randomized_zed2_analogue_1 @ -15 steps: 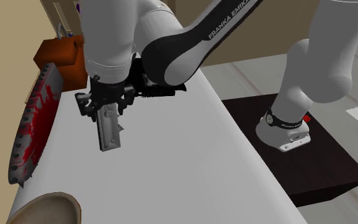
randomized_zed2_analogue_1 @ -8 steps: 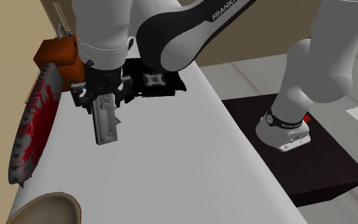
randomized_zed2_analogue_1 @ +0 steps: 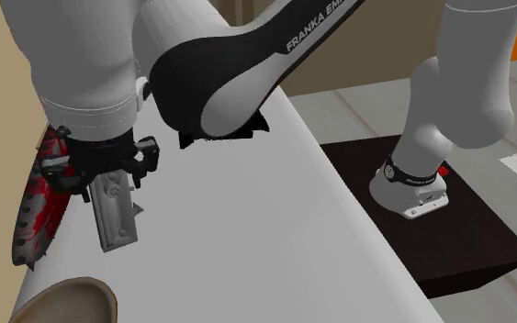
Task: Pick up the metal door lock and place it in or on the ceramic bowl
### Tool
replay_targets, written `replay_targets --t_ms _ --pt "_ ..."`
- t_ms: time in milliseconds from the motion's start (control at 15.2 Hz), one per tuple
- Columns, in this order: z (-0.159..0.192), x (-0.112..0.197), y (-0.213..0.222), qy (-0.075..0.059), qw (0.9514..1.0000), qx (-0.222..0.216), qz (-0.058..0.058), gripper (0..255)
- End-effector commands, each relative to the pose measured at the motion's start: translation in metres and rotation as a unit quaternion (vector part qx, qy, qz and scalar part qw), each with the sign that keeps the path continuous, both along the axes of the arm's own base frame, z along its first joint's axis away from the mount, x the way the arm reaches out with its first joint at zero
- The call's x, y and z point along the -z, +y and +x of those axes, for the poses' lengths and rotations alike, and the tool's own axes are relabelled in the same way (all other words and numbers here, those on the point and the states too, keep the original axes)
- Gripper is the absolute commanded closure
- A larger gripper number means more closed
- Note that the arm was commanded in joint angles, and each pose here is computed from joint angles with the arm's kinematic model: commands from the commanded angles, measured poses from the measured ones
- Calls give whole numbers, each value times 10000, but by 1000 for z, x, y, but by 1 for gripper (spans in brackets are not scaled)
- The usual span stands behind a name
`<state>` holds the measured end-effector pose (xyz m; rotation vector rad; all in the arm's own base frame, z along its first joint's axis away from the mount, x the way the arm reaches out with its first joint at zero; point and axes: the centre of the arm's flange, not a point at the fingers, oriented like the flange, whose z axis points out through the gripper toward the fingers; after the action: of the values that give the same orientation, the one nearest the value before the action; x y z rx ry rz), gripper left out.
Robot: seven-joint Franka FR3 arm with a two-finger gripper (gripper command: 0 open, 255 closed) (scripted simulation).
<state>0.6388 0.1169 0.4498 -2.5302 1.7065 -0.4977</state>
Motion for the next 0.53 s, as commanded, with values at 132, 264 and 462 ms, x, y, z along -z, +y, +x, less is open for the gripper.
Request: replay_targets --t_ms 132,264,462 --pt "29 -3 43 -5 10000 11 -2 255" --pt "43 -4 65 -5 10000 11 -2 255" --pt "64 -5 99 -5 10000 11 -2 255"
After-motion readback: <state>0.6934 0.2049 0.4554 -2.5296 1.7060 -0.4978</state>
